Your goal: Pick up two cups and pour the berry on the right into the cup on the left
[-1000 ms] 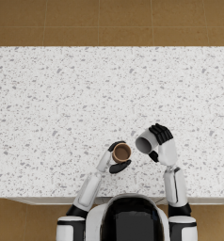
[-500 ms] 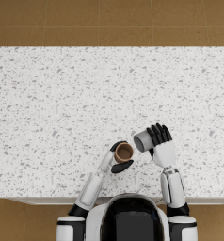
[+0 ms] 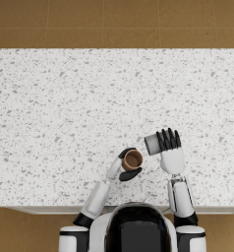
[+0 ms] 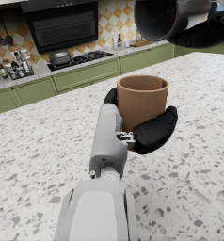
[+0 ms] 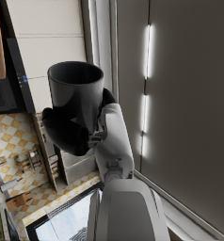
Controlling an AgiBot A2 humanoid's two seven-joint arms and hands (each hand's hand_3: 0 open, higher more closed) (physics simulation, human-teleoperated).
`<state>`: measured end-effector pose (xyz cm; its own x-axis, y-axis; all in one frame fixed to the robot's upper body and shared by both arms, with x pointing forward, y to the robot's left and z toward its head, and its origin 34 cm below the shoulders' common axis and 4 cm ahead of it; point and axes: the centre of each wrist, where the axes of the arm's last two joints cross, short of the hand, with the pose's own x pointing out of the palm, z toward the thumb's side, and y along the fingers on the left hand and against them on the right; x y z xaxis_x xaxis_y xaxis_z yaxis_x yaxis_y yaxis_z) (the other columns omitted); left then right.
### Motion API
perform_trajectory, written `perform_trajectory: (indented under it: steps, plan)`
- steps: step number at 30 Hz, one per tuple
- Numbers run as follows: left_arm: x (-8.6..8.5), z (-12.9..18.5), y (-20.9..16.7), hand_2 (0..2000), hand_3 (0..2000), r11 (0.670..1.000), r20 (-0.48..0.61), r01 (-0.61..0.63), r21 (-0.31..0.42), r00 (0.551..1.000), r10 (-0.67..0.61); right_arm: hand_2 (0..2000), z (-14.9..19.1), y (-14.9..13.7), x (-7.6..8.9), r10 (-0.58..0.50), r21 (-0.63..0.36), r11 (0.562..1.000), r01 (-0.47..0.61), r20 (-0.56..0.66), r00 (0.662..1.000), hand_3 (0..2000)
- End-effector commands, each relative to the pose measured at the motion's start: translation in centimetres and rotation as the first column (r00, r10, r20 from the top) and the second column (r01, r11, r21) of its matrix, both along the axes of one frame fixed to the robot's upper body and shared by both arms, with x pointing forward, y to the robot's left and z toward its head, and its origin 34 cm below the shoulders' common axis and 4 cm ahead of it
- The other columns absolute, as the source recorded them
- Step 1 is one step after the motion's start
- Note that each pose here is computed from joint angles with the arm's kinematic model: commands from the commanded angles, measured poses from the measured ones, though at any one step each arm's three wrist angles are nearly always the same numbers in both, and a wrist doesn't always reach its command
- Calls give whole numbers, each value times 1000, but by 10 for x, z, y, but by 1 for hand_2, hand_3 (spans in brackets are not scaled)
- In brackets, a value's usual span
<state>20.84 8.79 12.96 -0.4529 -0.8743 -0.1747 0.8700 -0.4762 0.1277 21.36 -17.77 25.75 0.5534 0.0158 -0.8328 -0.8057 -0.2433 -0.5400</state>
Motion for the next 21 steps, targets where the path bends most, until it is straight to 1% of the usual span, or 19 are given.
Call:
perform_trajectory:
  steps: [1,2,4,5,7,8,10,11,15,16,17,18,19,20,21]
  plan:
    - [3,5,-3,2000,1280,1000,26,1,8,1000,-2,2000,0,0,0,-2,-2,1000,2,1,1000,1280]
    - [2,5,-4,2000,1280,1000,33,4,22,999,-5,2000,0,0,0,-3,-4,1000,3,1,1000,1280]
    - [5,4,-4,2000,1280,999,37,-6,39,999,5,2000,0,0,0,-41,-51,998,42,18,999,1280]
    - [2,0,-3,2000,1280,999,27,-6,52,1000,4,2000,0,-1,0,-55,-69,996,56,24,998,1280]
    - [6,6,-4,2000,1280,999,48,-12,44,999,10,2000,0,-1,0,-72,-90,993,74,32,997,1280]
    - [3,0,-4,2000,1280,998,31,-8,58,999,6,2000,0,-1,0,-77,-96,992,80,34,996,1280]
    - [7,5,-4,2000,1280,999,46,-16,48,999,14,2000,0,-2,0,-108,-135,984,114,51,993,1280]
    - [4,0,-4,2000,1280,998,33,-12,58,999,10,2000,0,-2,0,-118,-147,981,125,56,991,1280]
    - [10,4,-6,2000,1280,999,41,-21,48,999,19,2000,0,-2,0,-134,-169,975,144,68,989,1280]
    - [11,3,-7,2000,1280,999,37,-20,49,999,18,2000,0,-2,0,-150,-190,968,163,80,985,1280]
    - [7,-1,-5,2000,1280,998,27,-19,57,999,17,2000,0,-3,0,-167,-212,960,183,91,982,1280]
    - [10,5,-7,2000,1280,999,44,-19,45,999,17,2000,1,-3,0,-184,-234,951,204,103,977,1280]
    - [8,-1,-5,2000,1280,998,26,-18,56,1000,17,2000,1,-3,0,-196,-250,943,219,112,974,1280]
    - [11,6,-7,2000,1280,999,46,-21,42,999,20,2000,1,-3,0,-205,-261,938,229,118,972,1280]
    - [8,0,-6,2000,1280,998,27,-18,53,999,17,2000,1,-4,0,-210,-269,934,236,122,970,1280]
